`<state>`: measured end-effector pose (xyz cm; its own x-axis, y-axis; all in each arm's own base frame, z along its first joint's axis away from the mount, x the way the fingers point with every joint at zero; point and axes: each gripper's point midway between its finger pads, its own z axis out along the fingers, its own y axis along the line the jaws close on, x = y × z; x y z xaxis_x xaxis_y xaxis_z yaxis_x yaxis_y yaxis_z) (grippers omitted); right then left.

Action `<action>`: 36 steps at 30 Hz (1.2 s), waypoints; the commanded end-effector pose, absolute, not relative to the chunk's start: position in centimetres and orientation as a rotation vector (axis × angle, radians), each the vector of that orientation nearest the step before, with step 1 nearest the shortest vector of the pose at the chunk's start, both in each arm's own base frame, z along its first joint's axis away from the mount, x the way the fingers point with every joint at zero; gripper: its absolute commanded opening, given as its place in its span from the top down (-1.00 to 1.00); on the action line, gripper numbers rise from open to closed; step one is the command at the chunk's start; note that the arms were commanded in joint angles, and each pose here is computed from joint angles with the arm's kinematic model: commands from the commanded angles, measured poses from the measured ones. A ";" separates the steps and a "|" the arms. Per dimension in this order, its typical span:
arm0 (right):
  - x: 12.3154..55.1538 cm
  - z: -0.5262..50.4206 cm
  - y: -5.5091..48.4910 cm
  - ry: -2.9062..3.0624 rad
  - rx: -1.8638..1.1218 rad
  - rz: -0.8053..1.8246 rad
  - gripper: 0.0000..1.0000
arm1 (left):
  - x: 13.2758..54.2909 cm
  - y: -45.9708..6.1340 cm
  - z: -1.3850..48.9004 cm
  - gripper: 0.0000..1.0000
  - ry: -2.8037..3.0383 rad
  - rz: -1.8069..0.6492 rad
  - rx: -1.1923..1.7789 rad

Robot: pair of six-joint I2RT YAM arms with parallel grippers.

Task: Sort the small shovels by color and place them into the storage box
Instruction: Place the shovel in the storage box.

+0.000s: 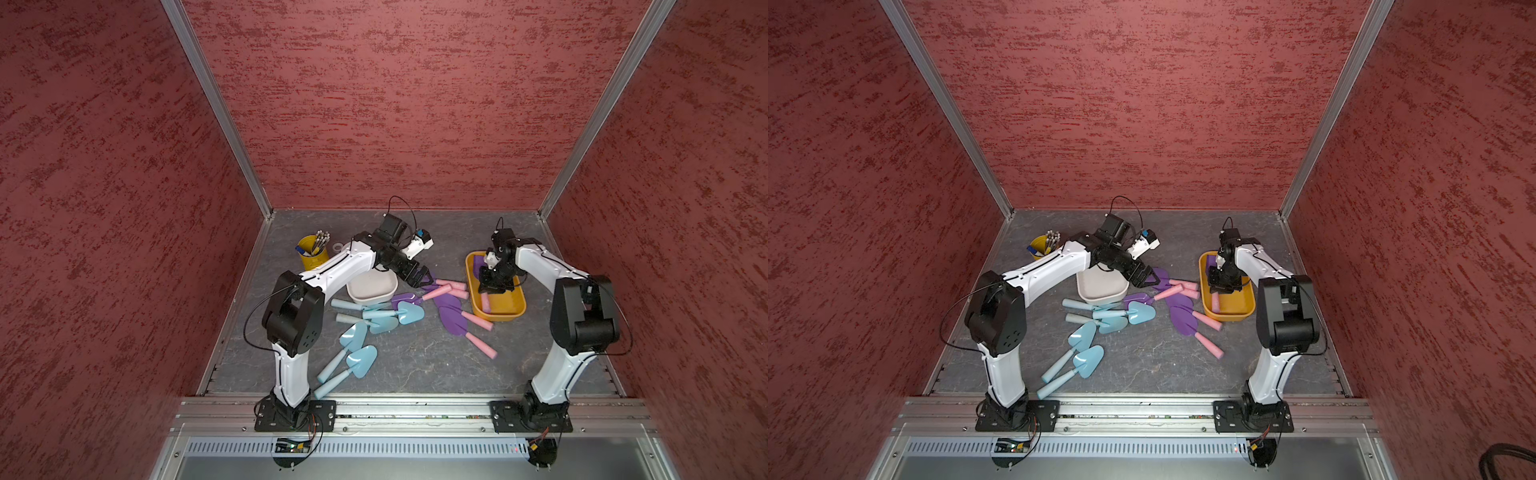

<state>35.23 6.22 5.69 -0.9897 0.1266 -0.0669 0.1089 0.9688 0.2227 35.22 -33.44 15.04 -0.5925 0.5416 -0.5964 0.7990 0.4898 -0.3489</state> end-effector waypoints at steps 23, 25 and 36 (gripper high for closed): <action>36.6 3.0 6.5 3.058 0.180 0.369 0.74 | 34.8 -33.7 14.9 -0.99 2.329 -0.848 1.132; 36.6 3.0 6.5 3.056 0.178 0.367 0.66 | 34.8 -33.6 14.9 -0.99 2.328 -0.845 1.132; 36.8 3.6 6.6 3.031 0.167 0.373 0.29 | 34.7 -33.8 15.2 -0.99 2.321 -0.844 1.138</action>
<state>35.70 6.51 2.52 -0.9928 0.1180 -0.0183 0.1108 0.9673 0.2281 34.97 -33.72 15.00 -0.5874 0.5478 -0.5957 0.8030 0.4860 -0.3448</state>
